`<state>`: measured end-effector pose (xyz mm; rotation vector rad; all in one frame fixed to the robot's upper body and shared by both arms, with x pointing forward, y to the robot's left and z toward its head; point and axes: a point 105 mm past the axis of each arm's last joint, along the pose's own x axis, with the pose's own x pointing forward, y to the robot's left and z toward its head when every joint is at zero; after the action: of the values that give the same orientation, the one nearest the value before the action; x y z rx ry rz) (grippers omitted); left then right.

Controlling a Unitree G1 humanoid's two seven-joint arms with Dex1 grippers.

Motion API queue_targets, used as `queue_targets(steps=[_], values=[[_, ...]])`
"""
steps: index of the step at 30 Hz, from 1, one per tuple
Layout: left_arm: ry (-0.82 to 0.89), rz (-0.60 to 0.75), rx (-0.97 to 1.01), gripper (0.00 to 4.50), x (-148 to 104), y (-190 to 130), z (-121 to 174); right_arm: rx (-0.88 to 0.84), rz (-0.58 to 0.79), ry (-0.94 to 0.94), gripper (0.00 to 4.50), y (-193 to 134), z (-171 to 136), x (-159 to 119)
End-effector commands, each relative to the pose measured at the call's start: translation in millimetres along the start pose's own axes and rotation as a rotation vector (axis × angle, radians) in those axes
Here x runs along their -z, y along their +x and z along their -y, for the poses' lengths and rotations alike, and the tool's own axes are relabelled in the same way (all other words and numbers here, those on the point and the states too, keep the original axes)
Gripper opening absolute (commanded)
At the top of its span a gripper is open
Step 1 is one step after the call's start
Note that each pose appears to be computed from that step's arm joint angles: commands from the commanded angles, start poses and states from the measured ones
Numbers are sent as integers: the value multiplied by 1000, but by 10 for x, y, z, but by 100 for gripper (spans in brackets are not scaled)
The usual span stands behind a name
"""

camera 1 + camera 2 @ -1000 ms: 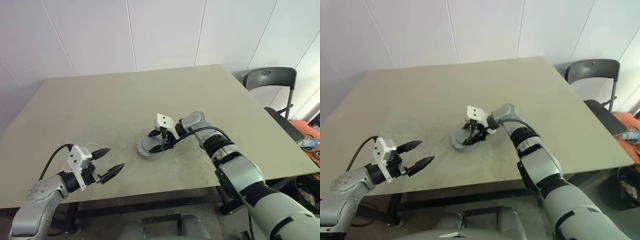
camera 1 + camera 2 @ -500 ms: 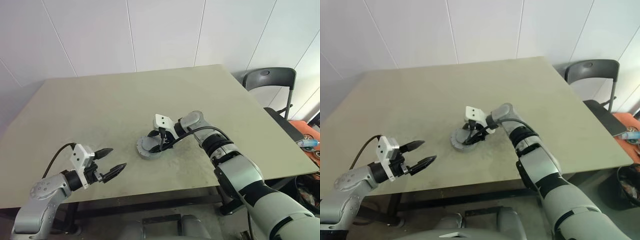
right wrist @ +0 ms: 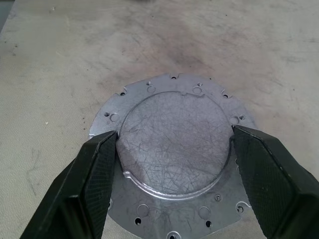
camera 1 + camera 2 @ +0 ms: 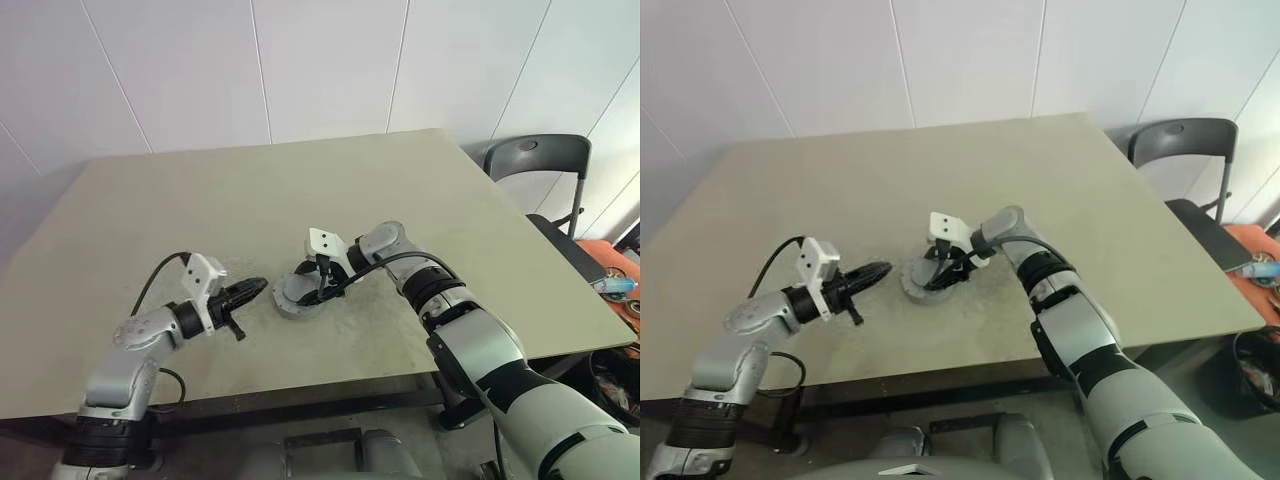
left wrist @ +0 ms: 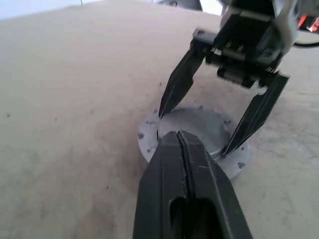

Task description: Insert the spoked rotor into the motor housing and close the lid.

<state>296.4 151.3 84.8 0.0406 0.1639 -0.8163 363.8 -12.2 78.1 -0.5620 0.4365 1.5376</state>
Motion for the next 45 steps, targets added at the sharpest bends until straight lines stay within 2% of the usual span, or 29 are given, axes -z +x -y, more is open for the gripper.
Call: queue_targets(steps=[1, 12, 22, 24, 26, 32, 38, 43, 45], values=[[18, -42, -12, 0, 27, 141, -8, 9, -19, -24, 326, -6, 28, -42], [-40, -190, 26, 0, 315, 307, 105, 1, -19, -17, 326, -1, 16, -34], [-52, -229, 27, 0, 372, 322, 105, -10, -12, 11, 326, -41, 16, -38], [-50, -229, 29, 0, 368, 324, 105, -32, -1, 19, 401, -69, 3, -65], [-52, -223, 33, 0, 358, 328, 116, -36, 27, 25, 447, -103, 13, -131], [-53, -225, 48, 0, 356, 324, 139, 11, 124, 62, 447, -215, 103, -317], [-53, -229, 59, 0, 362, 316, 154, 34, 312, 319, 447, -516, 194, -433], [-45, -229, 71, 0, 354, 311, 156, 91, 430, 588, 447, -722, 235, -328], [-41, -227, 74, 0, 344, 309, 152, 155, 299, 808, 447, -730, 222, -55]])
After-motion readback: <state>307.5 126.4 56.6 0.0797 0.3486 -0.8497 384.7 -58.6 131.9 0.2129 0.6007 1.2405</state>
